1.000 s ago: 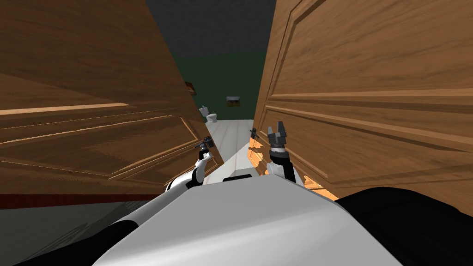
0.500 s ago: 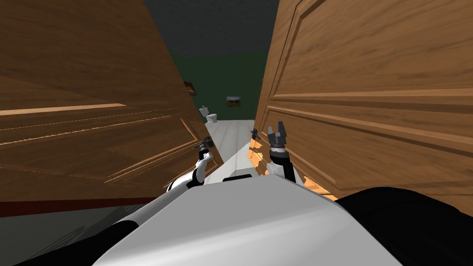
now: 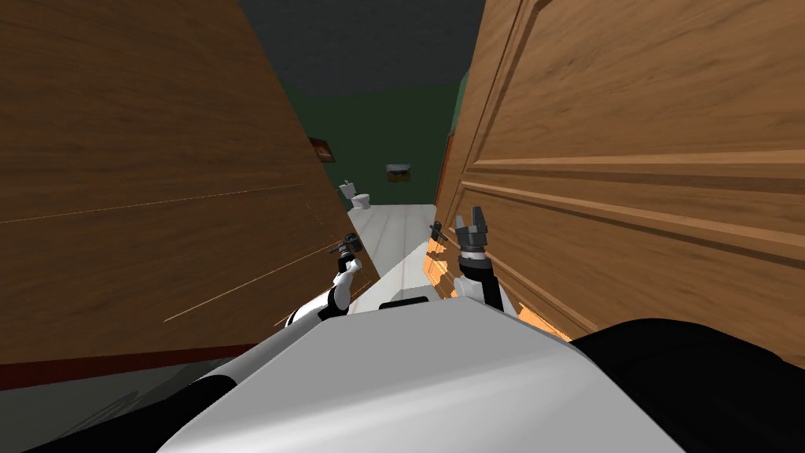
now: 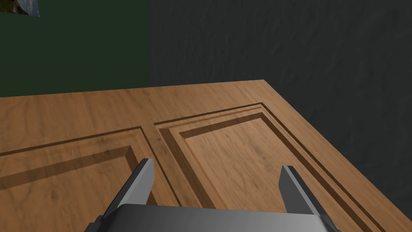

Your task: Push the door open

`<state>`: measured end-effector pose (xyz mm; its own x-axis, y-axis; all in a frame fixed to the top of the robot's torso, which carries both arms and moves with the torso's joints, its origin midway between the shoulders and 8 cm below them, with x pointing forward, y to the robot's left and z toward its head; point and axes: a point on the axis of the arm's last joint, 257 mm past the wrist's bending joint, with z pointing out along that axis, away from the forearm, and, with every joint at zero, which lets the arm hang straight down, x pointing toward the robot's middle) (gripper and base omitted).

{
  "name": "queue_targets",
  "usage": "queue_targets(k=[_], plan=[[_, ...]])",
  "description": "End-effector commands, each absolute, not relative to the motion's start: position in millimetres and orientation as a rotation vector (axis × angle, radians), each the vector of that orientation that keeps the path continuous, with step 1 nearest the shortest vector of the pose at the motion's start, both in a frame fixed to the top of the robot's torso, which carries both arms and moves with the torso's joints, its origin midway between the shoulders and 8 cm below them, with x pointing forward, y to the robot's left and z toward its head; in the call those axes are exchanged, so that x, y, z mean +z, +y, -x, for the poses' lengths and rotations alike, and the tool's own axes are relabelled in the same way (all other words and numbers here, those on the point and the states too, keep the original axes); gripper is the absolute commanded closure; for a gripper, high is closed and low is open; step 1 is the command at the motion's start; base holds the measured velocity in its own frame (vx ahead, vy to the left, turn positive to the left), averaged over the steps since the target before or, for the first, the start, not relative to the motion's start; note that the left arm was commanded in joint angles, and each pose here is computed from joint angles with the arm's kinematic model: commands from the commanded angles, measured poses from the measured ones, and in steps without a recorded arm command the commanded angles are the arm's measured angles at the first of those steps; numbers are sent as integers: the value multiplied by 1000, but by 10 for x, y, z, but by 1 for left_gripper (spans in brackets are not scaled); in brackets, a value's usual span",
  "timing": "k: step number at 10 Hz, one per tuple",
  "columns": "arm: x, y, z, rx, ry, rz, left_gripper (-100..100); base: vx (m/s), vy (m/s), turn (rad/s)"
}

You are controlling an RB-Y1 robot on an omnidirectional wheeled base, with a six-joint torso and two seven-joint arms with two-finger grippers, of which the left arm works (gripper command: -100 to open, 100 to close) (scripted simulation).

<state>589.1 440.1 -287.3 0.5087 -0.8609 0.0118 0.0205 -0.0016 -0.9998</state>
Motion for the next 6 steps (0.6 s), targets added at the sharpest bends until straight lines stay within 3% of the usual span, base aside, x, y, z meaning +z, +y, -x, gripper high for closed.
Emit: queue_targets(k=[1, 6], plan=[[-2750, 4537, -5870, -802, 754, 1391, 100, 108, 14, 11], [-2746, 4672, -5760, -748, 702, 1410, 100, 128, 29, 30]])
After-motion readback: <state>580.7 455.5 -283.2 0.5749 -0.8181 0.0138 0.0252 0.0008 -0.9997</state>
